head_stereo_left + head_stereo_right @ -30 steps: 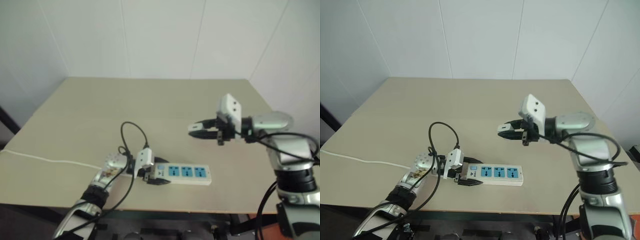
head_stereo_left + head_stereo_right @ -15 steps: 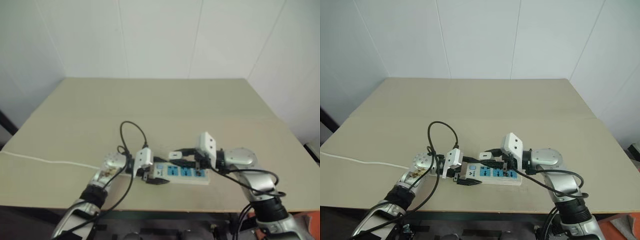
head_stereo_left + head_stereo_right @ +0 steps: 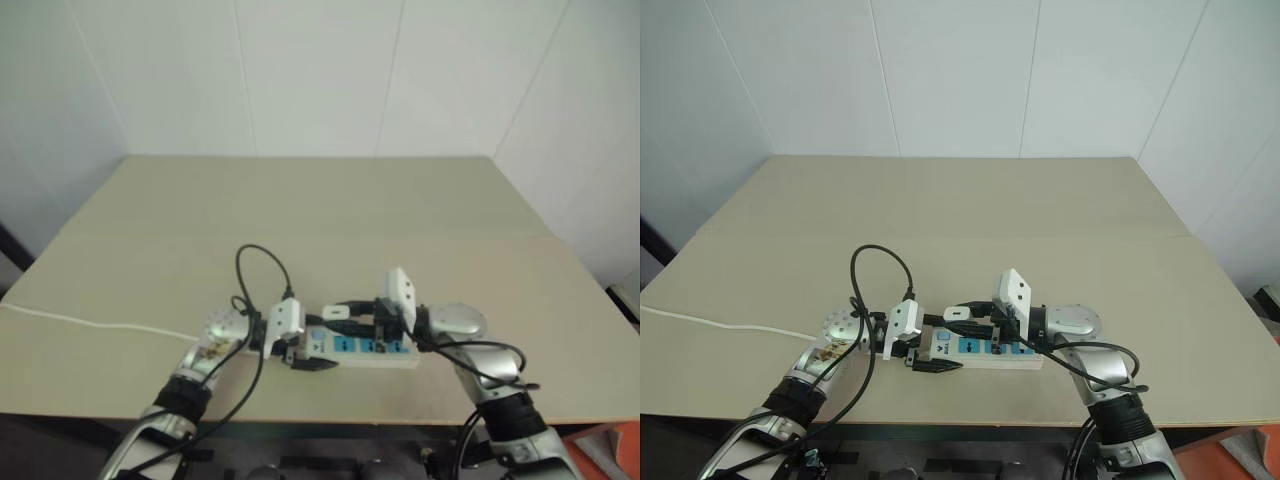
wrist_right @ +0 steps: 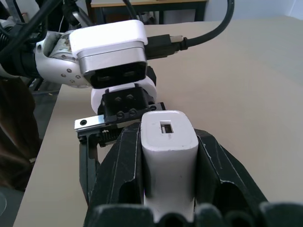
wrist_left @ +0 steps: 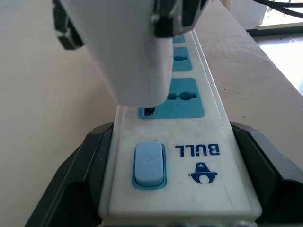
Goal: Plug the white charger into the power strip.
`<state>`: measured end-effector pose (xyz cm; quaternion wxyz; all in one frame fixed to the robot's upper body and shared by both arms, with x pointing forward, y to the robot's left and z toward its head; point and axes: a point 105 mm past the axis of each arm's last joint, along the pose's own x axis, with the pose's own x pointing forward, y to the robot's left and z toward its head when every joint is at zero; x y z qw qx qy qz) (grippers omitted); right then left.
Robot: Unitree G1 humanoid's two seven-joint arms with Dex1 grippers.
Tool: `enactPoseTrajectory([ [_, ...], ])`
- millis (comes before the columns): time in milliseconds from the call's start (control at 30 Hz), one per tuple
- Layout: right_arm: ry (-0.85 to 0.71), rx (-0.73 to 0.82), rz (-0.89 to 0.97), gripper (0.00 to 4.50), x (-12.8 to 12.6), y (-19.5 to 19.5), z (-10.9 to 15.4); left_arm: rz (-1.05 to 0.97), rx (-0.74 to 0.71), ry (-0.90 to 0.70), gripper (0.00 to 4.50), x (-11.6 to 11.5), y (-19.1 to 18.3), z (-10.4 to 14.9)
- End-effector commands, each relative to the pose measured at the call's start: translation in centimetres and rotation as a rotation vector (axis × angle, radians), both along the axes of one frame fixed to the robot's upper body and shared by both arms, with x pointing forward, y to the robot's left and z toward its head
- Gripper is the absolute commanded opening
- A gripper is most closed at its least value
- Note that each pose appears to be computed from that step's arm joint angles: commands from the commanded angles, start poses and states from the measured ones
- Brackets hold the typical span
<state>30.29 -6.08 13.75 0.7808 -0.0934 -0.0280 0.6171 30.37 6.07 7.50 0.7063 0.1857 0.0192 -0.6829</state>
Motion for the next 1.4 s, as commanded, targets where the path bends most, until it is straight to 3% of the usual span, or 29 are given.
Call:
enactPoseTrajectory([
  [33, -0.065, 0.065, -0.008, 1.15, 0.5, 0.0, 2.0, 0.012, 0.085, 0.058, 3.29, -0.4, 0.7, -2.2],
  [900, 0.001, 0.033, -0.02, 1.15, 0.3, -0.9, -0.6, -0.004, 0.091, 0.056, 3.29, -0.6, 1.0, -2.1],
  [1400, 0.049, -0.069, -0.041, 1.15, 0.2, -3.4, -3.7, 0.001, 0.097, 0.058, 3.29, -0.7, 1.4, -2.1],
])
